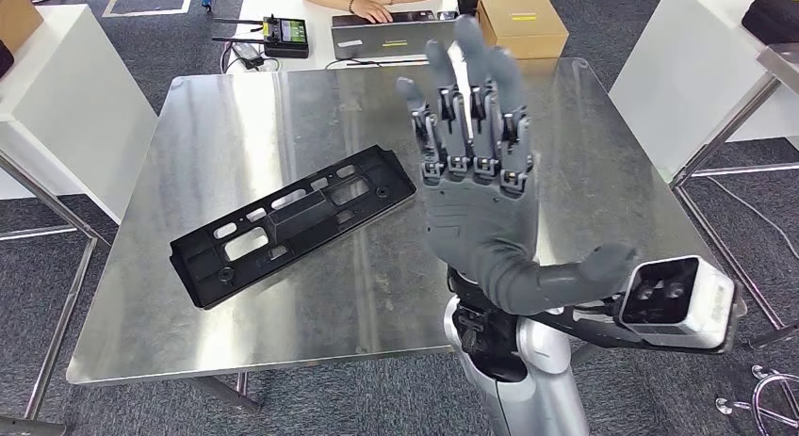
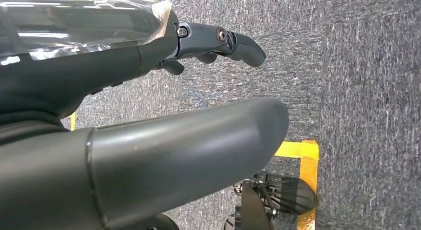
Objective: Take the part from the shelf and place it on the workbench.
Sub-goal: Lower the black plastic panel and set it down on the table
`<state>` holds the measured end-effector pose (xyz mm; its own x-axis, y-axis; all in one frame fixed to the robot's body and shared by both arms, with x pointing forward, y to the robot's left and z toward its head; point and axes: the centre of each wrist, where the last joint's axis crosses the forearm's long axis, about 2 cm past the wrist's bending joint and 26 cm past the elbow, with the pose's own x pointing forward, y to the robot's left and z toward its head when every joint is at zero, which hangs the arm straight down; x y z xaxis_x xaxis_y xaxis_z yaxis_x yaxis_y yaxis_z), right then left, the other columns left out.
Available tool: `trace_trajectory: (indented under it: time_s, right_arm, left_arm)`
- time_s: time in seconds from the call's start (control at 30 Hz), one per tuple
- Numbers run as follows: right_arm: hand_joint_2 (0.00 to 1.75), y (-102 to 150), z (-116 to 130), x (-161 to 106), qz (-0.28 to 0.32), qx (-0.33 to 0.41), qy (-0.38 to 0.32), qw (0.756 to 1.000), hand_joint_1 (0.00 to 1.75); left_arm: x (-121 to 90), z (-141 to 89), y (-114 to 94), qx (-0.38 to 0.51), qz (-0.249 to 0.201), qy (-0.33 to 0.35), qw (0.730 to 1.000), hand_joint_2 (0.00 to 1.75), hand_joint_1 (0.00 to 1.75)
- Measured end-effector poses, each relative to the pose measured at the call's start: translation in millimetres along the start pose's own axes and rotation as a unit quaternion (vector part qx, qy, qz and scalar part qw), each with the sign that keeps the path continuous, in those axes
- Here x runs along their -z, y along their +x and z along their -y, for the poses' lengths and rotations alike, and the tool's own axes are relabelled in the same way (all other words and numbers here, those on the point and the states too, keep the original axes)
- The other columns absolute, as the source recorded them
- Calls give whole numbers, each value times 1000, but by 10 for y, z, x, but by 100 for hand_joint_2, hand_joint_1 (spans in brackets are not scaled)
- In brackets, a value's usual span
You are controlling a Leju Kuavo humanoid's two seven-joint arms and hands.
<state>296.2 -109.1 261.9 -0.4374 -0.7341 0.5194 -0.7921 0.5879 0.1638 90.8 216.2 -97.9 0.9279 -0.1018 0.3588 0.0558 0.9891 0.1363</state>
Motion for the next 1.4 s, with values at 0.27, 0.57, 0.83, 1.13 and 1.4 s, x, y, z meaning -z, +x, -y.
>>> trace_trajectory:
  time_s: [0.27, 0.57, 0.83, 1.13, 1.4]
  right_arm:
    - [0, -168, 7, 3, -35, 21, 20, 999, 0]
    - [0, -253, 88, 30, -59, 3, 13, 998, 0]
    - [0, -279, 135, -38, -73, -14, 0, 997, 0]
    - [0, -281, 157, -55, -76, -23, -7, 997, 0]
    - [0, -282, 201, -208, -91, -44, -25, 995, 0]
  left_arm:
    - [10, -19, 34, -30, -4, 9, 1000, 0, 0]
    - [15, -33, 39, -26, 7, 3, 1000, 0, 0]
    - [17, -38, 41, -17, 9, 0, 1000, 0, 0]
    - [26, -52, 73, -15, 13, 0, 1000, 0, 0]
    - [24, -46, 70, -9, 13, -5, 1000, 0, 0]
